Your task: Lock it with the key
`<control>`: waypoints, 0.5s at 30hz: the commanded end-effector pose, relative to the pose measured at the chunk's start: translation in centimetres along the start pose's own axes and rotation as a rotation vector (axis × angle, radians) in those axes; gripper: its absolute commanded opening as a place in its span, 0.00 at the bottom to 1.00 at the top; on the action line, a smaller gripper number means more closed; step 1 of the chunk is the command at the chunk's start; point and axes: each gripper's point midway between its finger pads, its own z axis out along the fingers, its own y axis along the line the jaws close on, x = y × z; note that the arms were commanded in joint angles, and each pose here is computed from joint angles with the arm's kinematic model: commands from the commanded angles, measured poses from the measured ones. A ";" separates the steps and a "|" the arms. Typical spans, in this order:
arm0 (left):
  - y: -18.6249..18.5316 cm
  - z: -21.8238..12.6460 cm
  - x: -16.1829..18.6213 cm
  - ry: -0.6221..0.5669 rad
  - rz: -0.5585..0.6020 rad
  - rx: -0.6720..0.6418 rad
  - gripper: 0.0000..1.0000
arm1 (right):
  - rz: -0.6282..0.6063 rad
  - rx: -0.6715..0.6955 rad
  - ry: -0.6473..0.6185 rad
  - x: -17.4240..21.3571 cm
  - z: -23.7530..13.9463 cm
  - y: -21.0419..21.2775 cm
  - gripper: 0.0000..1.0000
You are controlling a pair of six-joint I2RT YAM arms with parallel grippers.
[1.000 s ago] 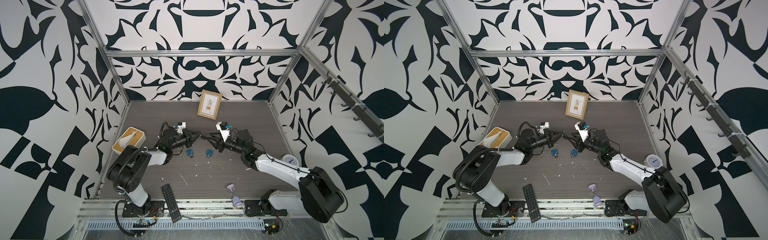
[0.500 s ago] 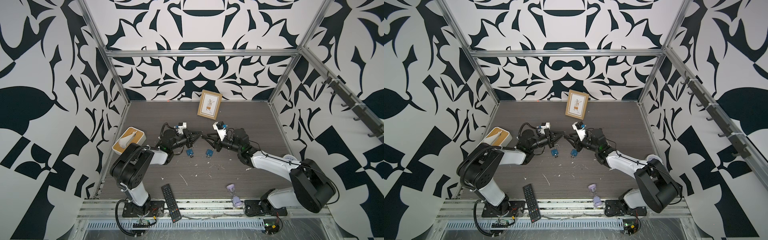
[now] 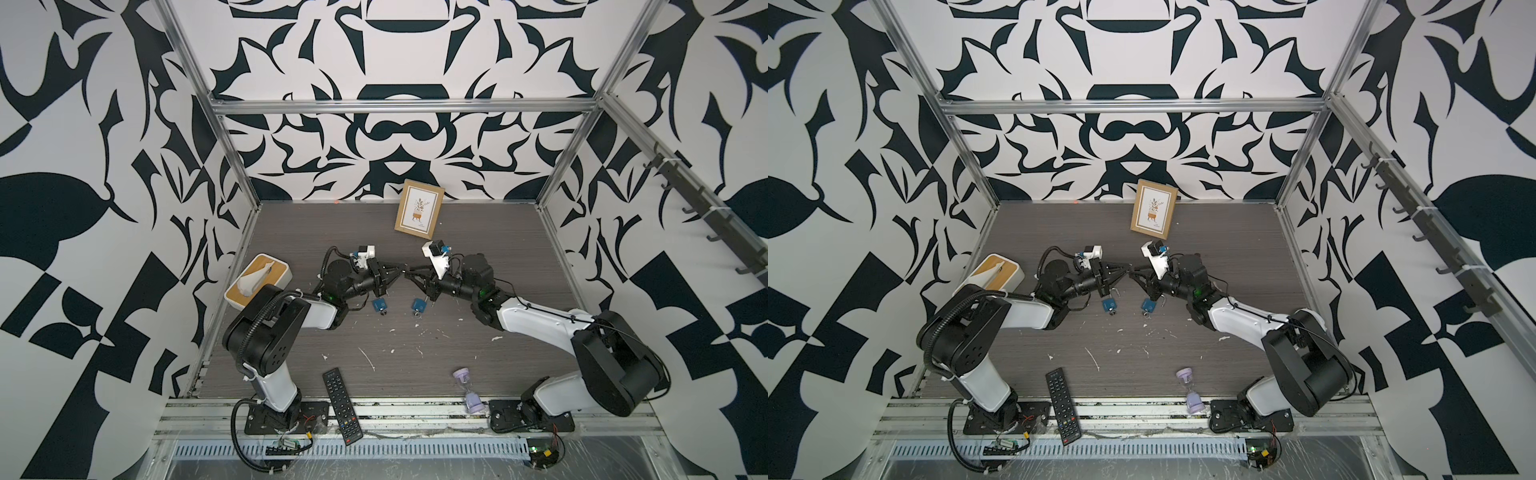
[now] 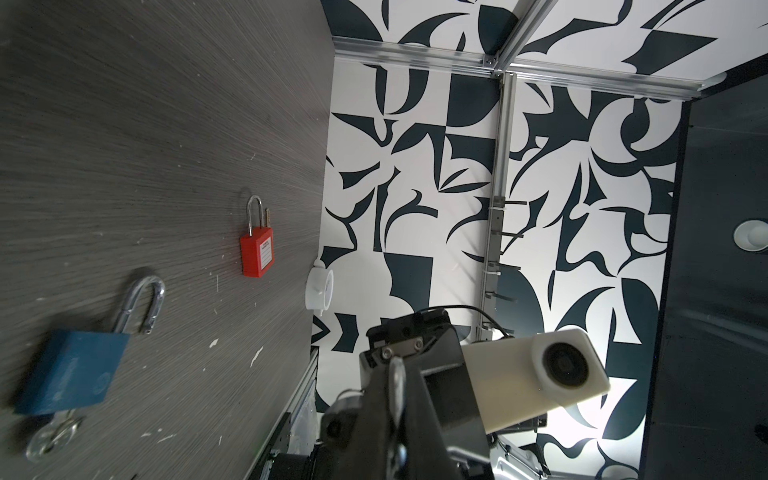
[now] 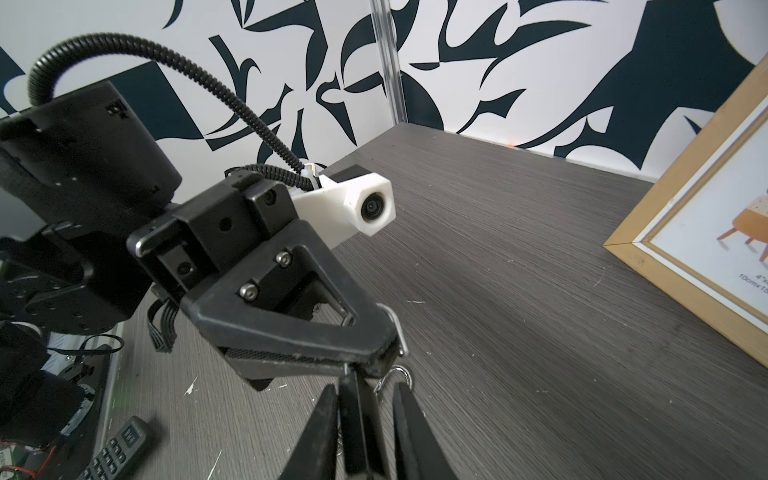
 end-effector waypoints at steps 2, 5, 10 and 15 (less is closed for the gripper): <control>-0.9 0.1 0.6 0.026 0.023 0.045 0.00 | -0.023 -0.037 -0.057 -2.4 0.1 0.9 0.26; -0.9 0.1 0.5 0.023 0.020 0.046 0.00 | -0.012 -0.036 -0.043 -2.1 0.1 1.0 0.28; -0.9 0.2 0.4 0.027 0.018 0.051 0.00 | -0.006 -0.033 -0.021 -1.2 -0.4 1.1 0.28; -0.9 0.5 0.5 0.036 0.019 0.051 0.00 | -0.001 -0.026 -0.019 -0.8 -0.6 1.1 0.22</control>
